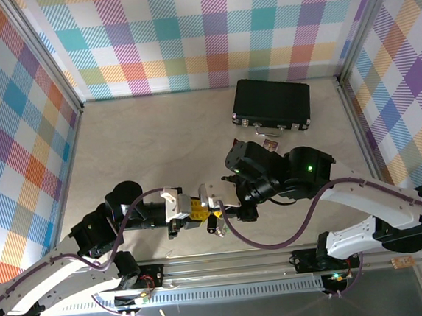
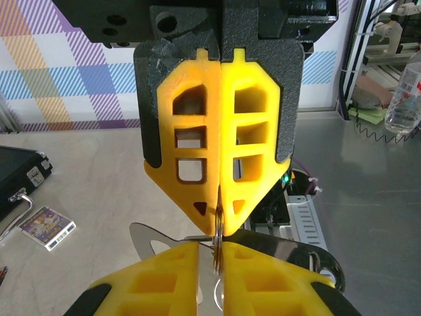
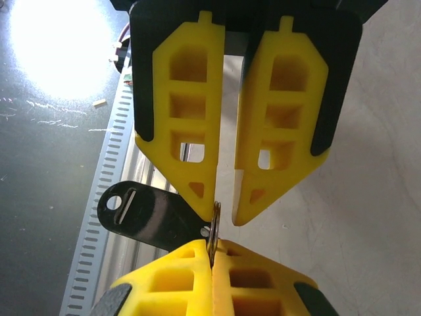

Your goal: Put the keys on the keyring

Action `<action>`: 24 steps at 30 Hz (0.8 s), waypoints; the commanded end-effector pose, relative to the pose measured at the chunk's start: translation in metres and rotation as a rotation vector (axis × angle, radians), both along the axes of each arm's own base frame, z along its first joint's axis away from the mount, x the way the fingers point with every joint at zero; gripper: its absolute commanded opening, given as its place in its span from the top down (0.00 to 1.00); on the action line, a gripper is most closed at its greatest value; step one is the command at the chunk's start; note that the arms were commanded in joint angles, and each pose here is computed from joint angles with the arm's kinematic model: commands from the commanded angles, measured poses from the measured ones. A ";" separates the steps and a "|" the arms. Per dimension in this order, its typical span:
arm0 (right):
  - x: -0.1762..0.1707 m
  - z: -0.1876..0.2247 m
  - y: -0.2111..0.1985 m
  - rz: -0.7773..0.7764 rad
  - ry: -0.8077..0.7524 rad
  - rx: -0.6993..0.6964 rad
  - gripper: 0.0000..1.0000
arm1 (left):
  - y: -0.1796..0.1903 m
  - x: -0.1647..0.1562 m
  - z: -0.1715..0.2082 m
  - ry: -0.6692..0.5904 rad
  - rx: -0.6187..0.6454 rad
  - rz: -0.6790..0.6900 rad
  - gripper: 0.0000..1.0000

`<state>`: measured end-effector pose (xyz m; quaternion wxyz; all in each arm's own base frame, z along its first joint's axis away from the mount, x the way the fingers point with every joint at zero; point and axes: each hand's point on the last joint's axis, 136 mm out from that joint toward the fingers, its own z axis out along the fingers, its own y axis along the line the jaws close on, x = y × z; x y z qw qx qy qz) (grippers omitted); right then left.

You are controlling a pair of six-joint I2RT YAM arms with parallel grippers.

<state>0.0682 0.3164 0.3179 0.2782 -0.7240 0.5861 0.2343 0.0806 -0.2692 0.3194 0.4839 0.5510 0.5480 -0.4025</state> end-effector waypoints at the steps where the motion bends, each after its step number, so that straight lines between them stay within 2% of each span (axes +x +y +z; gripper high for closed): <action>1: -0.012 0.014 0.005 0.067 0.009 0.046 1.00 | -0.002 0.000 0.013 -0.013 -0.041 -0.003 0.84; 5: -0.013 0.013 0.008 0.073 0.014 0.043 1.00 | -0.005 -0.002 0.013 -0.003 -0.062 -0.016 0.86; 8: -0.013 0.014 0.008 0.073 0.012 0.044 1.00 | -0.005 -0.004 0.016 0.003 -0.088 -0.029 1.00; 12: -0.013 0.023 0.008 0.066 0.010 0.080 1.00 | 0.001 -0.006 0.026 0.000 -0.159 -0.010 1.00; 14: -0.013 0.028 0.007 0.052 0.009 0.104 0.91 | 0.007 -0.008 0.034 -0.009 -0.209 -0.003 1.00; 18: -0.018 0.036 0.005 0.048 0.027 0.161 0.79 | 0.012 -0.017 0.046 -0.005 -0.280 -0.033 1.00; 24: -0.022 0.041 0.004 0.053 0.047 0.213 0.82 | 0.013 -0.026 0.058 -0.001 -0.354 -0.092 1.00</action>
